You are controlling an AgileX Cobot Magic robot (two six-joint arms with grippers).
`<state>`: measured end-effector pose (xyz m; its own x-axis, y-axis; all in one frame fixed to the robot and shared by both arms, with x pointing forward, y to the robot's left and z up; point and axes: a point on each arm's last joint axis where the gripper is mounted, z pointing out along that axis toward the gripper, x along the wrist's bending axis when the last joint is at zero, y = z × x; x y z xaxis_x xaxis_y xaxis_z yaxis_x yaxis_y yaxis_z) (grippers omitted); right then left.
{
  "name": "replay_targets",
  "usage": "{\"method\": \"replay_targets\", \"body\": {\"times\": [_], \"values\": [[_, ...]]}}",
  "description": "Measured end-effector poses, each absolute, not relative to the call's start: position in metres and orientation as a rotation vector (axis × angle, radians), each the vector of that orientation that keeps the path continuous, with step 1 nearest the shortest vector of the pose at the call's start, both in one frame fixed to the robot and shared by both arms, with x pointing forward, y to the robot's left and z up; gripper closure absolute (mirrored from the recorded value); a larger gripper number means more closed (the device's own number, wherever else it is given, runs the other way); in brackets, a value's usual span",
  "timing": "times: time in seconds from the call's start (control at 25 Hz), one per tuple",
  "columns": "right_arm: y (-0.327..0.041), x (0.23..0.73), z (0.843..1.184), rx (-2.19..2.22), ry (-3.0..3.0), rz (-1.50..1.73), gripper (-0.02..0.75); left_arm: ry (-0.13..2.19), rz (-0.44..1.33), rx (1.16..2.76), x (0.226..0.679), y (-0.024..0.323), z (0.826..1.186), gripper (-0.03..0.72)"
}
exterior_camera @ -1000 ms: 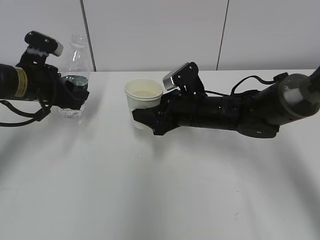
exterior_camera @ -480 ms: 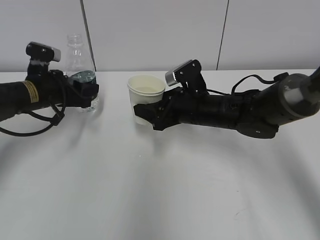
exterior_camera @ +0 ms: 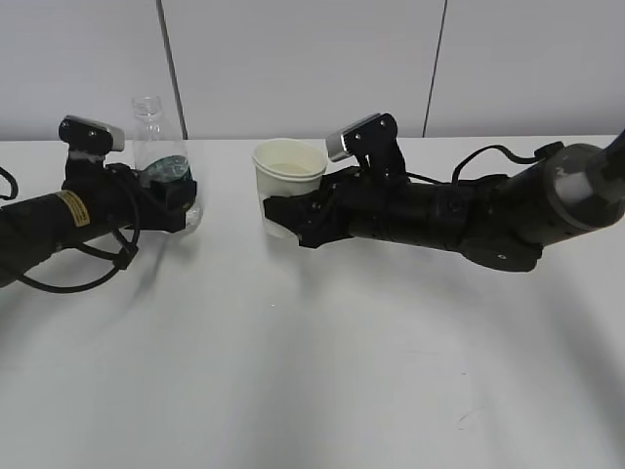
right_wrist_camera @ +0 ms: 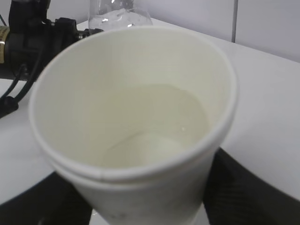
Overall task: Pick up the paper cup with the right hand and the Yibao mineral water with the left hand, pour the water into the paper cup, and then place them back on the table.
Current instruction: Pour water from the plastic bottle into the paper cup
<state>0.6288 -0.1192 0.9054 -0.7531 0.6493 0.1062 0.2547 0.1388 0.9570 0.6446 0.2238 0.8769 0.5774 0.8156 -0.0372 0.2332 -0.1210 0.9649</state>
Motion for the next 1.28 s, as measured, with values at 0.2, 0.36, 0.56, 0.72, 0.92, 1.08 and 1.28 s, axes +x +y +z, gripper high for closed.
{"method": "replay_targets", "body": {"times": [0.2,0.36,0.56,0.72,0.92,1.08,1.28], "values": [[-0.12,0.629,0.906,0.889,2.076,1.651,0.246,0.899,0.627,1.679,0.644,0.224,0.869,0.387],[-0.121,0.631,0.906,0.912,2.058,1.655,0.246,0.898,0.63,1.684,0.644,0.224,0.868,0.387],[-0.124,0.633,0.904,0.934,2.058,1.598,0.246,0.899,0.631,1.692,0.644,0.225,0.868,0.387],[-0.127,0.635,0.901,0.993,2.05,1.548,0.246,0.898,0.631,1.694,0.645,0.225,0.868,0.387],[-0.128,0.635,0.901,1.006,2.048,1.539,0.246,0.9,0.632,1.696,0.645,0.225,0.868,0.387],[-0.128,0.636,0.9,1.009,2.046,1.532,0.246,0.902,0.634,1.699,0.646,0.225,0.868,0.387],[-0.134,0.64,0.9,1.033,2.01,1.498,0.246,0.902,0.635,1.699,0.646,0.225,0.868,0.387]]}}
